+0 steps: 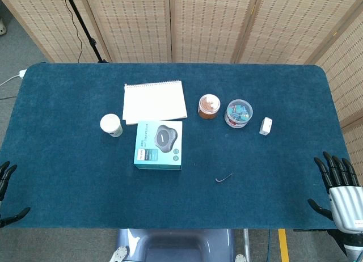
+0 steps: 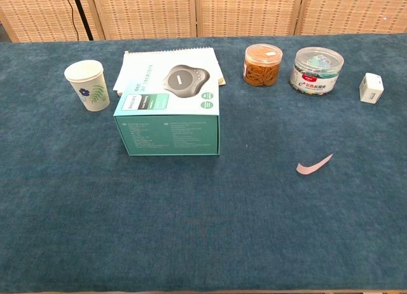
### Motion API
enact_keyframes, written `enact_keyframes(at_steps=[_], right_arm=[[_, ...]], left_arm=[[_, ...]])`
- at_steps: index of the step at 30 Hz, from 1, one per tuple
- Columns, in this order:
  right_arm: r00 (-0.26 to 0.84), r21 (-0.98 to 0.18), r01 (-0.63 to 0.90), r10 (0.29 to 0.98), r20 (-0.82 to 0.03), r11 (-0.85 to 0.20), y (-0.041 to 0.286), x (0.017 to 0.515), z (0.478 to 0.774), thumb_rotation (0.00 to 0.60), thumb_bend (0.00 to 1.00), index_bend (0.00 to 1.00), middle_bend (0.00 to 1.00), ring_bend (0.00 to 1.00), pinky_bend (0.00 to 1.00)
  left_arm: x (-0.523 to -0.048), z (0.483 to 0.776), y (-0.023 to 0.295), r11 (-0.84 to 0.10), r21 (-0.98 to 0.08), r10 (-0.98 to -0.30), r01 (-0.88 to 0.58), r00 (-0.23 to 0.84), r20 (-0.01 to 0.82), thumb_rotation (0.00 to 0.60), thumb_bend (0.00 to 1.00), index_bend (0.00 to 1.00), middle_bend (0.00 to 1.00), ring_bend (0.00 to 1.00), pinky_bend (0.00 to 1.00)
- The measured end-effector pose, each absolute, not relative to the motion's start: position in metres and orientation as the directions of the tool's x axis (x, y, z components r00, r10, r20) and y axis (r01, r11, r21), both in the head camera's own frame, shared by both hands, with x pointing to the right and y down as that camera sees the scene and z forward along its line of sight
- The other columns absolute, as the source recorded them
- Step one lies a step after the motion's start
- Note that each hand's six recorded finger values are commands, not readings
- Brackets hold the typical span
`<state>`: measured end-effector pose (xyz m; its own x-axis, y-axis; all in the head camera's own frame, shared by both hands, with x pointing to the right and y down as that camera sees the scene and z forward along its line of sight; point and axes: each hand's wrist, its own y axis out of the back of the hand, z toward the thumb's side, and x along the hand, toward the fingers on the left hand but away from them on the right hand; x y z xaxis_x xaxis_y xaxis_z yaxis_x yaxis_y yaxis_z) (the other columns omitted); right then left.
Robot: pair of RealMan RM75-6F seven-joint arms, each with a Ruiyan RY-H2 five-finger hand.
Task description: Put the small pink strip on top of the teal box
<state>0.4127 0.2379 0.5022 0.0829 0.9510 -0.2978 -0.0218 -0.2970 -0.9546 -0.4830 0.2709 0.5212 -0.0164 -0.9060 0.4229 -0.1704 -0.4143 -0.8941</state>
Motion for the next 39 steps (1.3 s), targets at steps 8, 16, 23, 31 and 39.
enact_keyframes(at_steps=[8, 16, 23, 31, 39], right_arm=[[0.104, -0.937, 0.011, 0.933, -0.345, -0.348, 0.241, 0.408, 0.51, 0.6, 0.0, 0.0, 0.0, 0.0, 0.0], [0.158, -0.911, 0.015, 0.901, -0.405, -0.412, 0.242, 0.396, 0.53, 0.6, 0.0, 0.01, 0.0, 0.0, 0.0], [0.252, -0.871, 0.0, 0.843, -0.475, -0.491, 0.232, 0.377, 0.562, 0.6, 0.0, 0.18, 0.0, 0.0, 0.0], [0.342, -0.842, -0.013, 0.789, -0.511, -0.54, 0.219, 0.348, 0.591, 0.6, 0.02, 0.27, 0.0, 0.0, 0.0], [0.371, -0.822, -0.009, 0.761, -0.532, -0.57, 0.213, 0.321, 0.618, 0.6, 0.03, 0.32, 0.0, 0.0, 0.0]], left_arm=[[-0.482, 0.523, 0.271, -0.425, -0.89, -0.901, -0.168, -0.017, 0.434, 0.6, 0.05, 0.0, 0.0, 0.0, 0.0], [-0.479, 0.519, 0.266, -0.418, -0.888, -0.904, -0.19, -0.007, 0.427, 0.6, 0.05, 0.0, 0.0, 0.0, 0.0], [-0.477, 0.518, 0.26, -0.417, -0.886, -0.905, -0.204, -0.002, 0.426, 0.6, 0.05, 0.0, 0.0, 0.0, 0.0], [-0.479, 0.519, 0.258, -0.42, -0.882, -0.902, -0.213, -0.012, 0.433, 0.6, 0.05, 0.0, 0.0, 0.0, 0.0], [-0.481, 0.519, 0.258, -0.424, -0.88, -0.899, -0.215, -0.015, 0.437, 0.6, 0.05, 0.0, 0.0, 0.0, 0.0]])
